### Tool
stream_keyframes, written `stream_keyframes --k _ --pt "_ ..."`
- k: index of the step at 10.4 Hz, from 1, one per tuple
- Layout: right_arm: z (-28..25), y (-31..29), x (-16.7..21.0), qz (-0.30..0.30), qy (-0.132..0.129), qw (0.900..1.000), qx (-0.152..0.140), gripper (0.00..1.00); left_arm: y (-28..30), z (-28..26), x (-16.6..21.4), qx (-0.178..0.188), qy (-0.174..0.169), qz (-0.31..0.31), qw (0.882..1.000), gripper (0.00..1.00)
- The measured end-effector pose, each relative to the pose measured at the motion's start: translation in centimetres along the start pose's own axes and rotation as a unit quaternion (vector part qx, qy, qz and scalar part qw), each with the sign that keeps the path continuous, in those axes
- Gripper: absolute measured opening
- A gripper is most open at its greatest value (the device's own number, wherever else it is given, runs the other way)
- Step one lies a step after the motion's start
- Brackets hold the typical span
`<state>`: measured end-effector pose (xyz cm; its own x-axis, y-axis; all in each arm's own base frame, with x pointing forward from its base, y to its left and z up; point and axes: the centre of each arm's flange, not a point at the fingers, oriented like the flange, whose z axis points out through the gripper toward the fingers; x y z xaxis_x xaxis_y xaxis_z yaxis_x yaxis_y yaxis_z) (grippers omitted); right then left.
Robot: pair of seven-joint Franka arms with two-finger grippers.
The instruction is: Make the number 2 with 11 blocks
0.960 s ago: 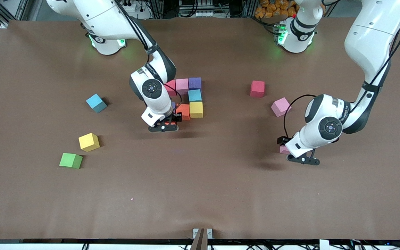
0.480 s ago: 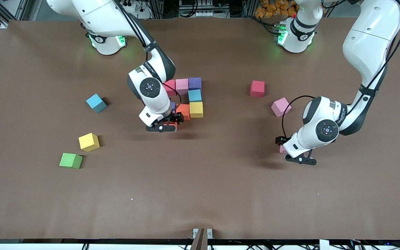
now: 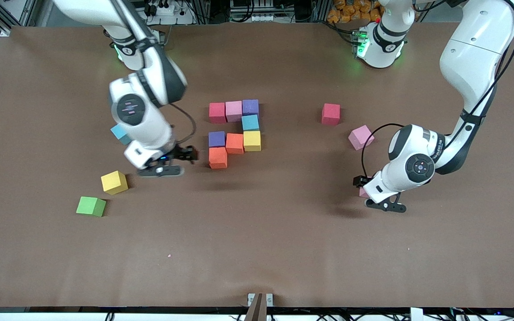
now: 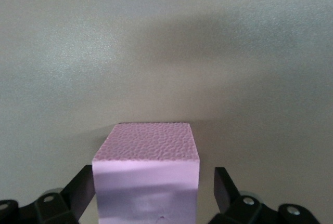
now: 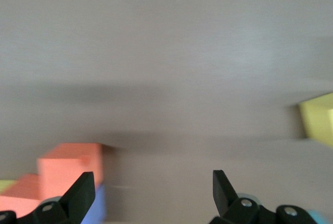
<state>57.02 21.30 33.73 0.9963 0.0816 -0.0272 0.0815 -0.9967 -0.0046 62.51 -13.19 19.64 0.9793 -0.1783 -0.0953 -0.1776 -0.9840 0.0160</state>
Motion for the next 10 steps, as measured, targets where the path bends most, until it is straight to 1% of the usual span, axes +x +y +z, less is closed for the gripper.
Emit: stream_keyframes --k 2,3,4,5,7,9,10 --pt "1.0 5.8 0.8 -0.042 -0.012 0.999 -0.001 1.0 -0.3 0.0 0.1 0.0 0.001 -0.002 1.0 1.0" --pt "1.5 7.6 0.9 -0.053 -0.014 0.998 -0.001 1.0 -0.4 0.0 0.1 0.0 0.002 -0.003 1.0 1.0" --pt "1.9 9.2 1.1 -0.065 -0.009 0.998 -0.001 1.0 -0.4 0.0 0.1 0.0 0.001 -0.003 1.0 1.0" --pt "2.5 10.9 1.5 -0.082 0.0 0.997 -0.001 1.0 -0.5 -0.1 0.1 0.0 0.002 -0.004 1.0 1.0" --pt "4.6 15.3 2.3 -0.113 0.013 0.993 -0.002 1.0 -1.0 -0.1 0.1 0.0 0.002 -0.008 1.0 1.0" --pt "7.4 19.7 2.5 -0.149 0.007 0.989 -0.002 1.0 -1.2 -0.1 0.2 -0.001 0.003 -0.01 1.0 1.0" --pt "8.3 21.1 2.5 -0.158 0.004 0.987 -0.001 1.0 -1.2 -0.2 0.2 -0.001 0.004 -0.01 1.0 1.0"
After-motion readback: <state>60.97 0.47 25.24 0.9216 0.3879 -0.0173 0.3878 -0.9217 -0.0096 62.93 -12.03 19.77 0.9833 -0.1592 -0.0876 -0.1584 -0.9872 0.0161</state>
